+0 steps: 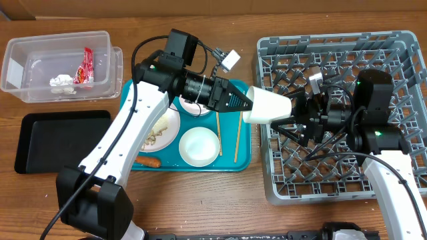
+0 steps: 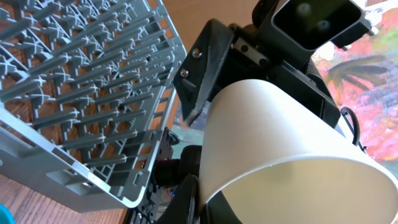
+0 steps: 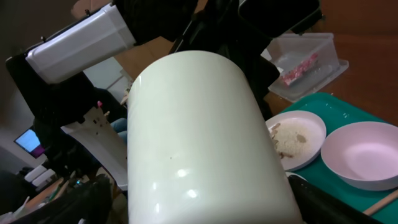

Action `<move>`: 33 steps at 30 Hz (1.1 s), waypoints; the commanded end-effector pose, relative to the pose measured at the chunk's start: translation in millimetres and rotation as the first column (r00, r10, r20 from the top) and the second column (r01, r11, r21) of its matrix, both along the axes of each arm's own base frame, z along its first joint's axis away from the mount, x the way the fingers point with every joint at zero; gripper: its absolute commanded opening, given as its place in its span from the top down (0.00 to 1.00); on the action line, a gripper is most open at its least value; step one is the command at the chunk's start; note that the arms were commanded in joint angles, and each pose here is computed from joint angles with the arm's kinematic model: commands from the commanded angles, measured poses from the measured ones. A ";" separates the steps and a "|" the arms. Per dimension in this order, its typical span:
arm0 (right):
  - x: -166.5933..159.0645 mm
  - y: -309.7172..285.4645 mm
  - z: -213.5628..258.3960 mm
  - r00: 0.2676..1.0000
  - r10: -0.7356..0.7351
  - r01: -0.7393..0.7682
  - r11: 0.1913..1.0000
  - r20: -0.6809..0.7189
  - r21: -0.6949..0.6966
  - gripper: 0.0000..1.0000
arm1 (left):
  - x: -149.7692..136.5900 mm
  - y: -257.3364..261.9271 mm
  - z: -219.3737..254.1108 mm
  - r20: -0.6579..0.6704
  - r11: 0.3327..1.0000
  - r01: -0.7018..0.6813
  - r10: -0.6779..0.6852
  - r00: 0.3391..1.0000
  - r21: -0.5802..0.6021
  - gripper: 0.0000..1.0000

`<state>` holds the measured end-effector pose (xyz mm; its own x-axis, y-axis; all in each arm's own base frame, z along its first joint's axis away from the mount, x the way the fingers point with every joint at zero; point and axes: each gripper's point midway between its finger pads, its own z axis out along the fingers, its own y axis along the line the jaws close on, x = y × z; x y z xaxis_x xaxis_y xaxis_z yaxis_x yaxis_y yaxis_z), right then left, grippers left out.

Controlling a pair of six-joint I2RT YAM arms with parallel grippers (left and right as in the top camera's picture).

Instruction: Sort waste into correct bins and load items into the dishwasher

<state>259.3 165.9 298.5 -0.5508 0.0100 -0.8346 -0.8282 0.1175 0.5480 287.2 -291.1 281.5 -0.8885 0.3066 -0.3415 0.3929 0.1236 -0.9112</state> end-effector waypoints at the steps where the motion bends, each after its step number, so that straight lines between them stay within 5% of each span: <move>1: 0.7 -1.5 12.0 0.999 0.009 -0.009 1.000 0.044 0.009 0.14 | -3.0 -5.6 6.5 0.007 1.000 0.017 -0.017 1.000 -0.011 0.96; 11: 2.2 -1.5 14.3 0.997 0.008 -0.009 1.000 0.075 0.007 0.42 | -0.6 -5.9 1.3 -0.007 1.000 -0.003 0.004 1.000 0.024 0.93; 20: 27.8 -7.9 -3.6 0.986 -0.161 0.157 0.985 -0.052 -0.076 0.54 | 19.4 17.3 -34.8 0.019 0.956 -0.149 0.149 0.989 0.254 0.61; 26: 52.9 -36.5 -32.1 0.888 -0.433 0.391 0.888 -0.153 -0.241 0.63 | 50.6 105.2 -52.2 0.182 0.746 -0.425 0.389 0.903 0.513 0.60; 33: 56.6 -130.2 -57.4 0.542 -0.833 0.628 0.490 -0.112 -0.604 0.64 | 53.8 220.2 -35.0 0.420 0.382 -0.670 0.558 0.716 0.636 0.58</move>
<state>301.0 89.7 225.2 -0.8323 0.1975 -0.5180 -0.2352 0.7203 0.6526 338.9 -116.8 231.8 -0.9519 -0.0770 -0.2966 0.0952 0.8458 -0.5250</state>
